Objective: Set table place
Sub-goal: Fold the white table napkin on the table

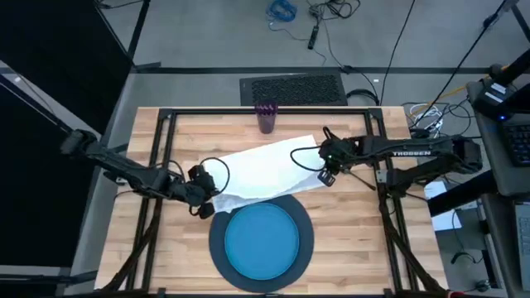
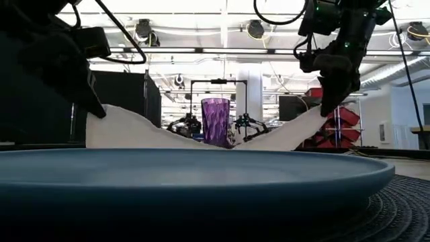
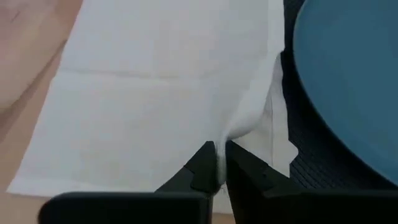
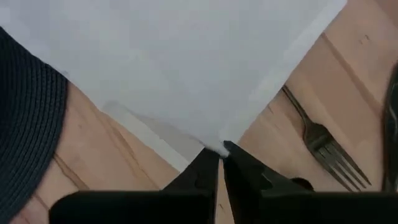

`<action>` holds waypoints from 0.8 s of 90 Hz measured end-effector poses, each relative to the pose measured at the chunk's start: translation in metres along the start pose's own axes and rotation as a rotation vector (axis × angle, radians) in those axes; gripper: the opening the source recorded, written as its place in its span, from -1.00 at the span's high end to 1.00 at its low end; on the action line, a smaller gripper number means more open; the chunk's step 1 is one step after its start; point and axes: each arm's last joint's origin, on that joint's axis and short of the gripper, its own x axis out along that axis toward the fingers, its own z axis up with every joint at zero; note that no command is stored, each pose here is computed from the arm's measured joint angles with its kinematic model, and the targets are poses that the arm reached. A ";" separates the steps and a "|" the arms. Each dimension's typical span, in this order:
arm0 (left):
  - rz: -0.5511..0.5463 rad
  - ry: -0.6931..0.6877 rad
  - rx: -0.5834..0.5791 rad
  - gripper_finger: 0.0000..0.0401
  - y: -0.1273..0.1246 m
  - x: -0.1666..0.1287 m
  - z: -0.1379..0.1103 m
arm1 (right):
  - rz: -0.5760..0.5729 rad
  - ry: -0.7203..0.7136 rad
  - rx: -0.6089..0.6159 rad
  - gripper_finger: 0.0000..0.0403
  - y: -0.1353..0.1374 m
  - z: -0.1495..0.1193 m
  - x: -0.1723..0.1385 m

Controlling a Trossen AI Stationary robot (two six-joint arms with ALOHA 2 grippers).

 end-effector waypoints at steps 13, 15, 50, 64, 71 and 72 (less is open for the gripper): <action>0.000 0.000 -0.001 0.64 0.000 0.000 0.000 | 0.000 0.000 0.001 0.68 0.000 0.000 0.000; 0.000 0.001 -0.001 0.61 0.000 0.000 0.000 | 0.000 0.000 0.001 0.65 0.000 0.000 0.000; 0.007 0.101 0.026 0.36 0.004 -0.001 -0.008 | -0.001 -0.001 -0.007 0.29 0.000 0.000 0.000; 0.015 0.112 0.032 0.36 0.004 -0.001 -0.009 | 0.000 -0.018 -0.005 0.28 0.000 0.002 0.000; 0.017 0.087 0.027 0.36 0.004 0.000 -0.008 | 0.008 -0.037 -0.005 0.28 0.001 0.003 0.000; 0.020 0.084 0.028 0.36 0.004 0.000 -0.007 | 0.008 -0.039 -0.008 0.28 0.001 0.004 0.000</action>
